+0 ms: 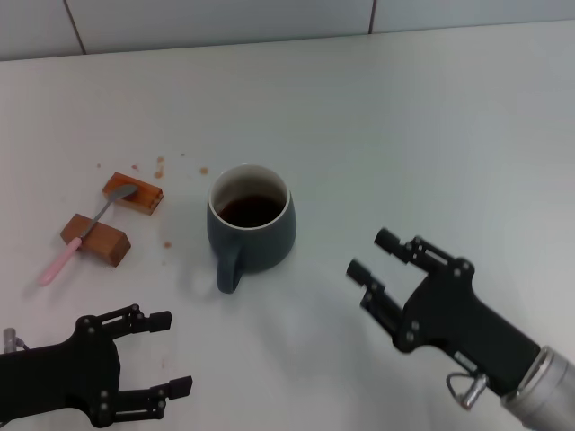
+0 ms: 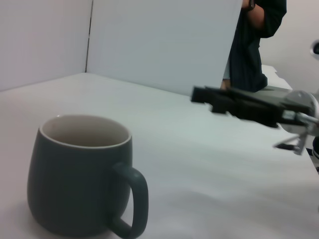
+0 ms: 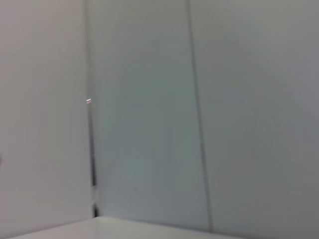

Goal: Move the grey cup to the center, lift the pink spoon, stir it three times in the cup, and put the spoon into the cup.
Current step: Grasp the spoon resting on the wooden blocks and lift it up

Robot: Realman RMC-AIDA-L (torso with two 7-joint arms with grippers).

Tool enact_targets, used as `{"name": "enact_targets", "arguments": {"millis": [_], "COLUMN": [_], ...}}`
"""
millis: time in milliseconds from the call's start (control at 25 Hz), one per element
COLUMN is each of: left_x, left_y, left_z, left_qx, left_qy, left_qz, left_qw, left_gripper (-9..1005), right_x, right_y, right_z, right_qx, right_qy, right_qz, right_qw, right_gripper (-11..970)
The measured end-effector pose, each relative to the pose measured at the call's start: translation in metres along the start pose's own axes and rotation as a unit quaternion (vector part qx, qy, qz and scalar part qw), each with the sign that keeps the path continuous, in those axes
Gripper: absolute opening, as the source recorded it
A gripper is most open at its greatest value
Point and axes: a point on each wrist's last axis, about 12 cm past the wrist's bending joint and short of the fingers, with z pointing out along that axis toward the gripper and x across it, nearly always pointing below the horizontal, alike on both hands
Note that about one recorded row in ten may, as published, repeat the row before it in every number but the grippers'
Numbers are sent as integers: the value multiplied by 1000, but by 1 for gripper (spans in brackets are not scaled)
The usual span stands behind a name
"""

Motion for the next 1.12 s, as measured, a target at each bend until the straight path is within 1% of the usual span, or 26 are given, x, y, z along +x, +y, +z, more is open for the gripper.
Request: {"name": "enact_targets", "arguments": {"millis": [80,120,240,280,360,520,560,680,760,800,920,960,1000,1040,1080,1120], "left_x": [-1,-1,-2,-2,-2,-2,-2,-2,1,4,10,10,12,16,18,19], "left_y": [0,0,0,-1,-1,-3,-3,-7,-9,-9,-7,-7,-6,-6,-8,-9], "left_z": [0,0,-4,-7,-13,-33,-37,-53,-64,-70,-75,-75,-77,-81,-83,-83], "left_qx": [0,-2,-16,-28,-52,-118,-130,-177,-221,-247,-276,-276,-286,-293,-290,-289], "left_qy": [-3,-7,-22,-33,-52,-103,-114,-158,-200,-225,-245,-245,-250,-263,-273,-277], "left_qz": [2,2,0,-3,-7,-15,-16,-26,-50,-75,-119,-119,-146,-197,-226,-238], "left_qw": [1000,1000,1000,999,997,988,985,971,953,940,922,922,913,898,889,885], "left_gripper": [851,851,851,851,851,852,852,852,852,852,852,852,852,852,852,852], "right_x": [3,6,8,9,10,9,9,8,8,8,10,11,12,12,12,12], "right_y": [6,10,11,11,10,8,8,5,4,4,4,4,4,5,5,5], "right_z": [-4,-7,-11,-12,-14,-12,-12,-8,-3,-3,2,4,6,7,8,10], "right_qx": [-21,-41,-52,-56,-70,-109,-109,-123,-132,-132,-137,-138,-139,-140,-140,-141], "right_qy": [10,24,37,41,50,64,64,69,76,76,86,90,93,95,96,98], "right_qz": [2,7,18,22,30,52,52,61,64,64,63,63,64,64,64,65], "right_qw": [1000,999,998,997,996,991,991,988,986,986,985,984,984,984,983,983], "right_gripper": [416,463,606,653,685,748,764,811,827,826,826,826,826,826,826,826]}}
